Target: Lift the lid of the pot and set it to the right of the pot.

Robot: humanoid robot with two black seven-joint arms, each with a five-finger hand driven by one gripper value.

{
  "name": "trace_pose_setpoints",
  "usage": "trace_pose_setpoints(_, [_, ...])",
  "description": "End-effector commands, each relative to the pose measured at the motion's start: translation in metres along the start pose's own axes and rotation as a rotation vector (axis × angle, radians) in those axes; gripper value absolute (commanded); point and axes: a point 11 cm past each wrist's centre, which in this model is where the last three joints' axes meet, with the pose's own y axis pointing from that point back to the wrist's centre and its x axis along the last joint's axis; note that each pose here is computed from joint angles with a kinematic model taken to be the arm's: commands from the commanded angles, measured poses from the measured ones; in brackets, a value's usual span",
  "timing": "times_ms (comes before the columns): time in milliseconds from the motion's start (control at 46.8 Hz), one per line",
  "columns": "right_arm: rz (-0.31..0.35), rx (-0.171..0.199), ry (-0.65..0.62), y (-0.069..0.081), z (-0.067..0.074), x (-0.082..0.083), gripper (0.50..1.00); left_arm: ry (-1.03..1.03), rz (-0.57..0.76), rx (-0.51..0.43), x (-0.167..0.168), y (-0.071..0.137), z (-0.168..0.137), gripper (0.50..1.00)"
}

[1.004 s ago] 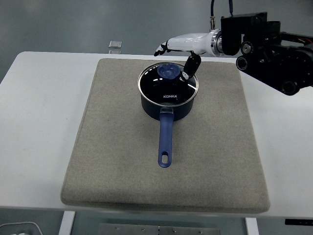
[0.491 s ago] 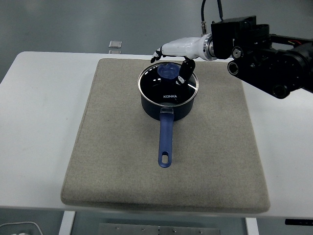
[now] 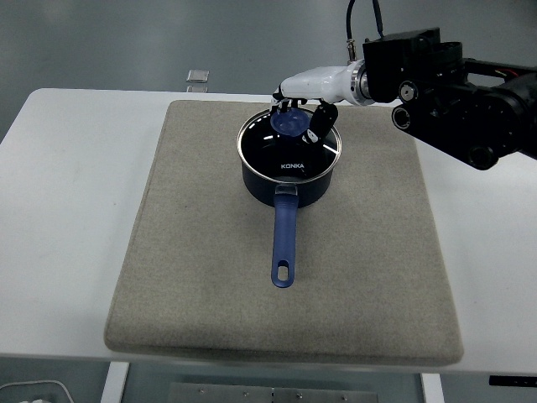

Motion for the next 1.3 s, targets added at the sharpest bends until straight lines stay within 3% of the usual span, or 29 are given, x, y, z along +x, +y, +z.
trace_pose_setpoints(0, [0.001, -0.002, -0.001, 0.0, 0.001, 0.0, 0.719, 0.0, 0.0, 0.0, 0.0, 0.0, 0.0, 1.0])
trace_pose_setpoints(214, [0.003, 0.0, 0.005, 0.001, -0.001, 0.003, 0.709, 0.0, 0.001, 0.0, 0.0, 0.0, 0.0, 1.0])
trace_pose_setpoints(491, [-0.009, 0.0, 0.016, 0.002, -0.003, 0.006, 0.584, 0.0, 0.0, 0.0, 0.0, 0.0, 0.0, 1.0])
trace_pose_setpoints(919, [0.012, -0.013, 0.024, 0.012, -0.001, 0.027, 0.552, 0.0, 0.001, 0.0, 0.0, 0.0, 0.0, 1.0])
trace_pose_setpoints(1090, [0.018, -0.034, 0.011, 0.019, 0.009, 0.034, 0.552, 0.0, 0.001, 0.0, 0.0, 0.0, 0.0, 1.0])
trace_pose_setpoints(1282, [0.006, -0.089, -0.028, 0.038, 0.039, 0.035, 0.517, 0.0, 0.001, 0.0, 0.0, 0.0, 0.0, 1.0])
